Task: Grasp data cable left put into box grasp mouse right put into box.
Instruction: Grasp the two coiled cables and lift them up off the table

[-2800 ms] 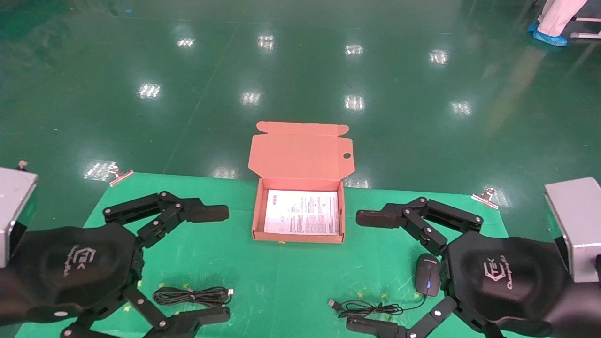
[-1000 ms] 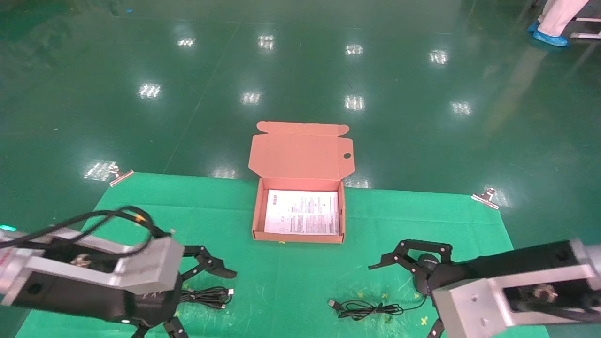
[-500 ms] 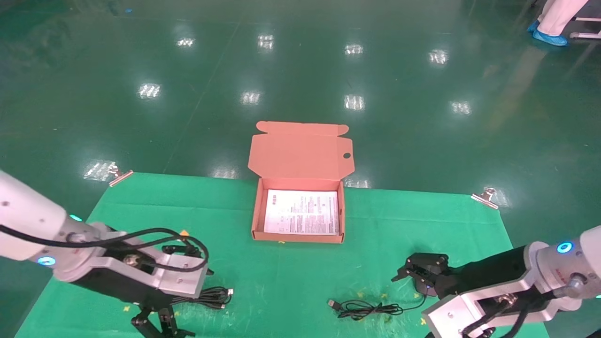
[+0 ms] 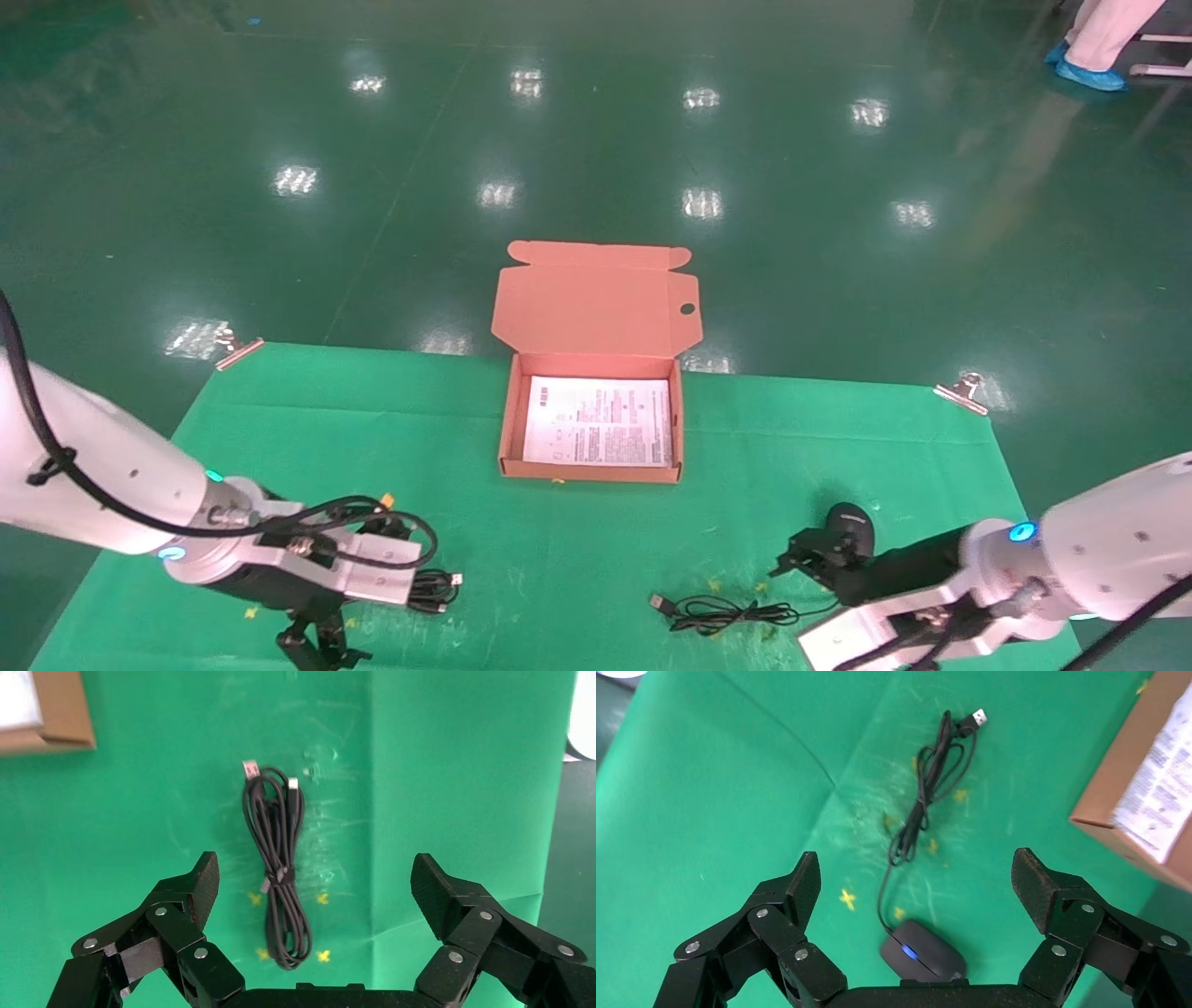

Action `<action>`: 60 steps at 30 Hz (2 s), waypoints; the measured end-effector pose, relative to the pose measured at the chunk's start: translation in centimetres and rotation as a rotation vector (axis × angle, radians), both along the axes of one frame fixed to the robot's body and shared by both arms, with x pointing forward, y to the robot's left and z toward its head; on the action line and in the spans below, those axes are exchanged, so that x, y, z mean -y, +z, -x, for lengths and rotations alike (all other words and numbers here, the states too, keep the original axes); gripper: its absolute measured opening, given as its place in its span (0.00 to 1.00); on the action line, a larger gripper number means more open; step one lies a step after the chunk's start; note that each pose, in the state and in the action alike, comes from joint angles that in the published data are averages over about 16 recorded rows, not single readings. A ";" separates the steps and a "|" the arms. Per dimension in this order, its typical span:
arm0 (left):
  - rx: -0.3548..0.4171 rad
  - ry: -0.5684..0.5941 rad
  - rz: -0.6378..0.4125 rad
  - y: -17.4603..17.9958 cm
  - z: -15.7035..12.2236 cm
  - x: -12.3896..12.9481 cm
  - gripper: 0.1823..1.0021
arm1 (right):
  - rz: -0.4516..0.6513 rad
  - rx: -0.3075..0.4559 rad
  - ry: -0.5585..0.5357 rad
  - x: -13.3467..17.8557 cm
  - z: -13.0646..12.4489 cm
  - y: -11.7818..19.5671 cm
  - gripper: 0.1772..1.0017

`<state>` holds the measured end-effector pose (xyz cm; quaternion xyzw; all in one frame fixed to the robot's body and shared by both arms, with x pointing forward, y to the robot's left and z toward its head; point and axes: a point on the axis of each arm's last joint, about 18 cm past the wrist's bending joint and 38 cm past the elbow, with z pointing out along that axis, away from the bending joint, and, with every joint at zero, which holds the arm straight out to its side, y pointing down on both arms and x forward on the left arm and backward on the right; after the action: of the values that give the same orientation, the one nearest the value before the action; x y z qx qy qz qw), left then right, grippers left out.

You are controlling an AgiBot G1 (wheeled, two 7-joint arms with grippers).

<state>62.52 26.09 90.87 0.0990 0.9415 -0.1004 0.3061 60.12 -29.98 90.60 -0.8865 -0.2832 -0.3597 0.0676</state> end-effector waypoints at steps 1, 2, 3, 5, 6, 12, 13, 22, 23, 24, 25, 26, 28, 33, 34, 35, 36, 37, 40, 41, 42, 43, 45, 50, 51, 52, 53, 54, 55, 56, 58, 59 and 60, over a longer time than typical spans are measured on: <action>-0.002 0.008 0.005 -0.3 -0.3 -0.1 1.00 | -0.002 -0.001 -0.007 -0.1 -0.2 -0.3 1.00; -0.005 0.017 0.012 -0.6 -0.5 -0.1 1.00 | -0.004 -0.002 -0.013 -0.2 -0.4 -0.6 1.00; -0.009 0.027 0.021 -0.9 -0.8 -0.2 1.00 | -0.008 -0.004 -0.019 -0.4 -0.6 -0.9 1.00; -0.019 0.048 0.045 -1.5 -1.4 -0.5 1.00 | -0.019 -0.010 -0.032 -0.7 -1.0 -1.5 1.00; -0.023 0.058 0.056 -1.8 -1.7 -0.6 1.00 | -0.026 -0.014 -0.039 -0.9 -1.2 -1.7 1.00; -0.045 0.118 0.126 -3.2 -3.7 -1.3 1.00 | -0.070 -0.041 -0.070 -2.3 -2.5 -3.2 1.00; -0.049 0.129 0.138 -3.4 -4.1 -1.4 1.00 | -0.077 -0.046 -0.074 -2.6 -2.8 -3.4 1.00; -0.066 0.201 0.196 -5.1 -6.7 -2.3 1.00 | -0.092 -0.071 -0.097 -4.2 -5.1 -5.3 1.00; -0.067 0.207 0.198 -5.2 -7.0 -2.4 1.00 | -0.089 -0.071 -0.099 -4.3 -5.3 -5.5 1.00; -0.067 0.212 0.199 -5.4 -7.2 -2.6 1.00 | -0.086 -0.071 -0.101 -4.3 -5.5 -5.7 1.00; -0.068 0.217 0.198 -5.6 -7.4 -2.7 1.00 | -0.082 -0.070 -0.103 -4.3 -5.7 -5.9 1.00; -0.069 0.222 0.197 -5.7 -7.5 -2.8 1.00 | -0.078 -0.069 -0.105 -4.3 -6.0 -6.1 1.00; -0.070 0.229 0.193 -6.0 -7.8 -3.0 1.00 | -0.068 -0.065 -0.111 -4.3 -6.4 -6.5 1.00; -0.072 0.241 0.180 -6.7 -8.3 -3.5 1.00 | -0.041 -0.046 -0.131 -3.9 -7.3 -7.3 1.00; -0.072 0.243 0.178 -6.8 -8.4 -3.6 1.00 | -0.037 -0.042 -0.135 -3.8 -7.5 -7.5 1.00; -0.073 0.245 0.176 -7.0 -8.5 -3.6 1.00 | -0.034 -0.037 -0.140 -3.8 -7.7 -7.7 1.00; -0.074 0.247 0.175 -7.1 -8.5 -3.7 1.00 | -0.031 -0.032 -0.144 -3.7 -7.8 -7.8 1.00; -0.074 0.250 0.174 -7.2 -8.5 -3.8 1.00 | -0.028 -0.026 -0.148 -3.7 -8.0 -8.0 1.00; -0.076 0.255 0.172 -7.4 -8.6 -4.1 1.00 | -0.020 -0.010 -0.160 -3.5 -8.4 -8.4 1.00; -0.077 0.257 0.173 -7.5 -8.6 -4.2 1.00 | -0.019 -0.004 -0.165 -3.5 -8.5 -8.6 1.00; -0.078 0.259 0.173 -7.5 -8.6 -4.3 1.00 | -0.018 0.002 -0.170 -3.4 -8.6 -8.7 1.00; -0.079 0.261 0.174 -7.6 -8.6 -4.3 1.00 | -0.018 0.007 -0.174 -3.4 -8.7 -8.8 1.00; -0.081 0.264 0.176 -7.6 -8.6 -4.5 1.00 | -0.019 0.016 -0.181 -3.4 -8.9 -9.0 1.00; -0.086 0.270 0.182 -7.7 -8.5 -4.7 0.99 | -0.024 0.028 -0.193 -3.3 -9.1 -9.4 0.99; -0.086 0.271 0.183 -7.7 -8.5 -4.7 0.99 | -0.024 0.029 -0.195 -3.3 -9.1 -9.4 0.99; -0.087 0.271 0.184 -7.8 -8.5 -4.8 0.98 | -0.024 0.030 -0.196 -3.2 -9.1 -9.4 0.99; -0.087 0.271 0.184 -7.8 -8.5 -4.8 0.98 | -0.025 0.031 -0.197 -3.2 -9.1 -9.4 0.98; -0.087 0.272 0.184 -7.8 -8.5 -4.8 0.97 | -0.025 0.031 -0.197 -3.2 -9.1 -9.5 0.98; -0.087 0.272 0.185 -7.8 -8.5 -4.8 0.96 | -0.025 0.031 -0.198 -3.2 -9.1 -9.5 0.97; -0.088 0.272 0.185 -7.8 -8.5 -4.8 0.96 | -0.025 0.032 -0.199 -3.2 -9.2 -9.5 0.97; -0.087 0.271 0.185 -7.7 -8.5 -4.8 0.94 | -0.025 0.031 -0.197 -3.2 -9.1 -9.5 0.95; -0.087 0.271 0.185 -7.7 -8.5 -4.7 0.93 | -0.024 0.030 -0.196 -3.2 -9.1 -9.5 0.93; -0.087 0.270 0.184 -7.7 -8.5 -4.7 0.91 | -0.024 0.030 -0.196 -3.2 -9.1 -9.4 0.92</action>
<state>71.03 30.83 83.15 -0.0615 0.9453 -0.1485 0.2837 69.23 -26.74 81.15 -0.9036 -0.1920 -0.3811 0.0386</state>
